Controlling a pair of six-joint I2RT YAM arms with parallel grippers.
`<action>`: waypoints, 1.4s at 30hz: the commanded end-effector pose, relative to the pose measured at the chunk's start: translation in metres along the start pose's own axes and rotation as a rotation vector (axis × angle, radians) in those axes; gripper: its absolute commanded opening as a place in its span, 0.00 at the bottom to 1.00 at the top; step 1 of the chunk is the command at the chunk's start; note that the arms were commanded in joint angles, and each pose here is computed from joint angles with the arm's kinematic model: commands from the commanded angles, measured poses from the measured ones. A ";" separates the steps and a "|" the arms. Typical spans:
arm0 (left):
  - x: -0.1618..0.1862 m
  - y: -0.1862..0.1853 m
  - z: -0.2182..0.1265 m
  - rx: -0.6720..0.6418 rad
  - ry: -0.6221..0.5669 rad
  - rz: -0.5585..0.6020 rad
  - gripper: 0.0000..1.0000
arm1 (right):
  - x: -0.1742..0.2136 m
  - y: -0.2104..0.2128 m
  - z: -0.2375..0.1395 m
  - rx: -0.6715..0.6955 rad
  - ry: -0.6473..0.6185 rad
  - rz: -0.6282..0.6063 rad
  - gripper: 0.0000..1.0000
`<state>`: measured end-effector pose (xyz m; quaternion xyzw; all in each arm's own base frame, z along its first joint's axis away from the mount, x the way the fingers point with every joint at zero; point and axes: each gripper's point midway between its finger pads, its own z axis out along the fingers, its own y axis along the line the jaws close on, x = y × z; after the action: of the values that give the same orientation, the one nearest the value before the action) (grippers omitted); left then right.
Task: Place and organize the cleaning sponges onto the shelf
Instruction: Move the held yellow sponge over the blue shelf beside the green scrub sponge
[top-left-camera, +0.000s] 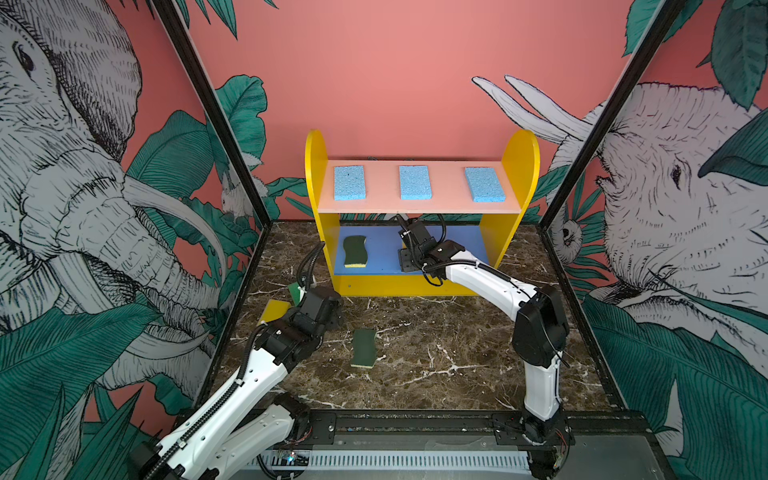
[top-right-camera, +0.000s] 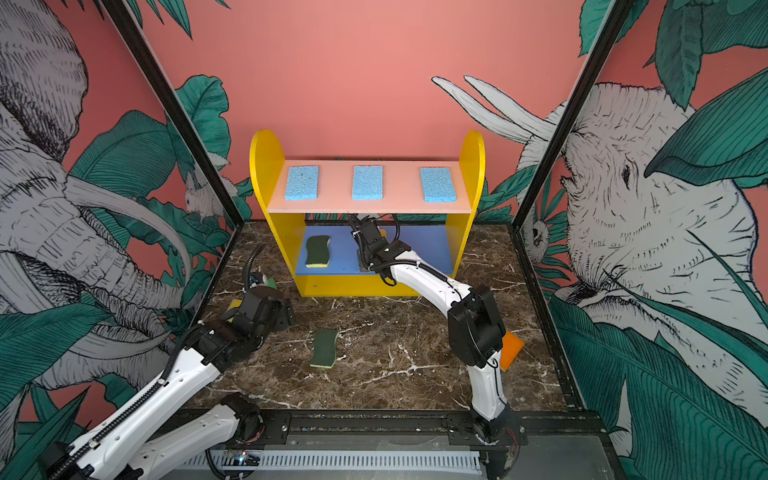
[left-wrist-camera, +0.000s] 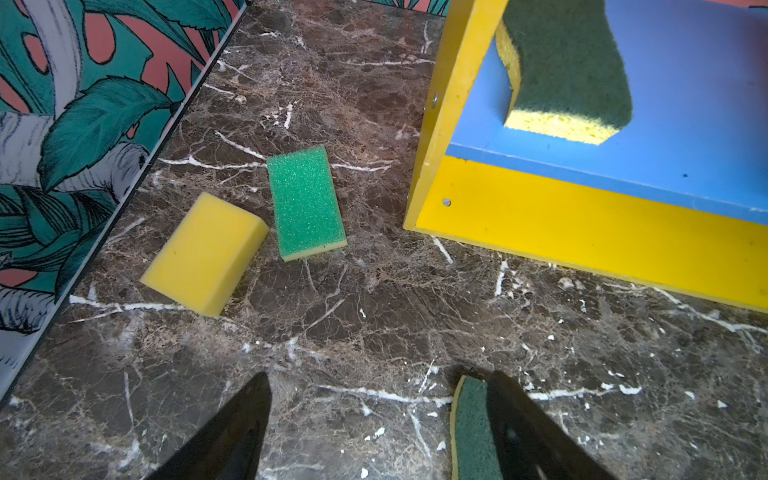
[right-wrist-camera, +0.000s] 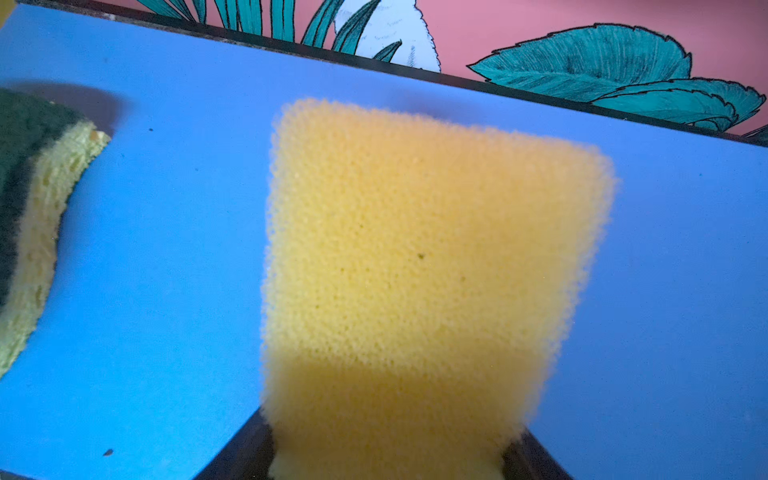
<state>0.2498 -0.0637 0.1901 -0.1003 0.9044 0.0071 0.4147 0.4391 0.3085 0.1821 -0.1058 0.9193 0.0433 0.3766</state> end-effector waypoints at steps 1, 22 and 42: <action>0.005 0.004 0.002 -0.011 0.001 -0.019 0.83 | -0.004 -0.002 0.009 0.015 -0.006 0.022 0.67; 0.007 0.005 0.001 -0.007 0.003 -0.034 0.82 | 0.004 -0.006 0.007 0.033 0.035 0.047 0.68; 0.005 0.007 -0.002 -0.005 -0.008 -0.044 0.82 | 0.006 -0.004 0.004 0.018 0.059 0.049 0.73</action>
<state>0.2459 -0.0616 0.1892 -0.1115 0.9016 -0.0017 0.4180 0.4391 0.3065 0.1813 -0.0817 0.9268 0.0484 0.3632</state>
